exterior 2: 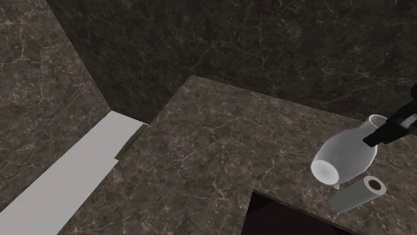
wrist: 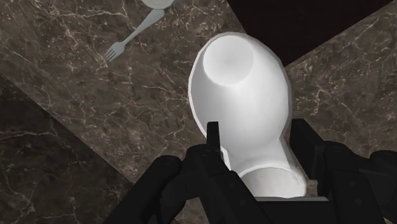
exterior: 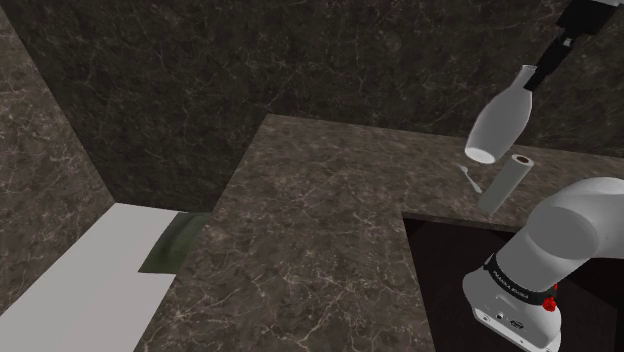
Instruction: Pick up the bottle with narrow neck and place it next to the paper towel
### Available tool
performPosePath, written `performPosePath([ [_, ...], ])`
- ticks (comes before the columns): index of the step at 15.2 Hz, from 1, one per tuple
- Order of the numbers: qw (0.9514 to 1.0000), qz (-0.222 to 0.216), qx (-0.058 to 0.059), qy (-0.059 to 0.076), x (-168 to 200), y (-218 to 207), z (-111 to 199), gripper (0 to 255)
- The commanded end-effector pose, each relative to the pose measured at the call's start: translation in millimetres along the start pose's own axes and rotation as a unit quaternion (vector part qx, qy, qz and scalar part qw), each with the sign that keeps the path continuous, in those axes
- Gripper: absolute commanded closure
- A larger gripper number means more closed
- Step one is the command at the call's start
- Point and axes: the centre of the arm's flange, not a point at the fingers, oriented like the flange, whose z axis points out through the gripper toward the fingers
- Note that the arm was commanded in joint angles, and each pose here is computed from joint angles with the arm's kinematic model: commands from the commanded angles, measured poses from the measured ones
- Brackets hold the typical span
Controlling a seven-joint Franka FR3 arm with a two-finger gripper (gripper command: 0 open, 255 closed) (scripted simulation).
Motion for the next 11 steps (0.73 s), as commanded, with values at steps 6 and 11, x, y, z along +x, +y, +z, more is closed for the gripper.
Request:
performPosePath([
  [6, 1.0, 0.0, 0.0, 0.0, -4, 1, 37, 255],
  [11, 1.0, 0.0, 0.0, 0.0, -7, 1, 63, 255],
])
